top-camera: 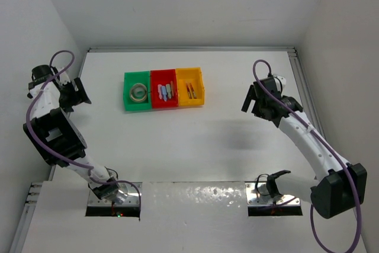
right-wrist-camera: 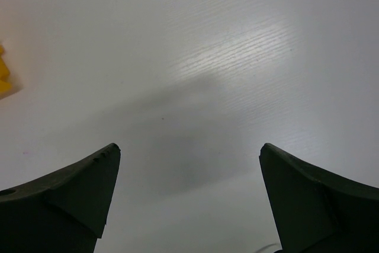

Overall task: Sort the stationery into containers
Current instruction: Reset both arms

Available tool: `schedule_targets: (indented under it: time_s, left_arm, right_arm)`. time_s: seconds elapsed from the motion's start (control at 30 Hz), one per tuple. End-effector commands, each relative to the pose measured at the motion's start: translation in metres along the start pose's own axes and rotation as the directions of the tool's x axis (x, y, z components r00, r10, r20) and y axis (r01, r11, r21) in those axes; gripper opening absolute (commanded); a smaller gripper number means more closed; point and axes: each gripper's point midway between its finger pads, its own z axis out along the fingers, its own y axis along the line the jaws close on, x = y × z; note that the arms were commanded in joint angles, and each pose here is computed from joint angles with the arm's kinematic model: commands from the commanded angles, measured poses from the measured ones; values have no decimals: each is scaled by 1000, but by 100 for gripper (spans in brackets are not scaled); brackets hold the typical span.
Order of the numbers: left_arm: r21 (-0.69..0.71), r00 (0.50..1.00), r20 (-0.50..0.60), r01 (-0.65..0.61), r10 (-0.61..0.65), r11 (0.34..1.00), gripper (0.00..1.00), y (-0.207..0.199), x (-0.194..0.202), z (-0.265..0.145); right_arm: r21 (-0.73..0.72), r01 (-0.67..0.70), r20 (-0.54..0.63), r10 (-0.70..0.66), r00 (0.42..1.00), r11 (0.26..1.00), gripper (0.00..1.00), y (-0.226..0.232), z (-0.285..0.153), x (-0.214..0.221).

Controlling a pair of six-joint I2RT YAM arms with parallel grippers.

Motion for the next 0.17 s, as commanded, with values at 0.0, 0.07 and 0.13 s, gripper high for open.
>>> schedule_targets:
  time_s: [0.0,0.07,0.13]
  left_arm:
    - [4,997,71,-23,22,1000,78,-1,-14,-12]
    - [5,997,70,-24,24,1000,78,-2,-14,-11]
    - [5,997,70,-24,24,1000,78,-2,-15,-11]
  right_arm:
    - [9,-36,42,36,998,999,99,0,1,-10]
    - [6,-37,46,37,998,999,99,0,1,-9]
    - [-14,-36,83,37,996,999,99,3,2,-15]
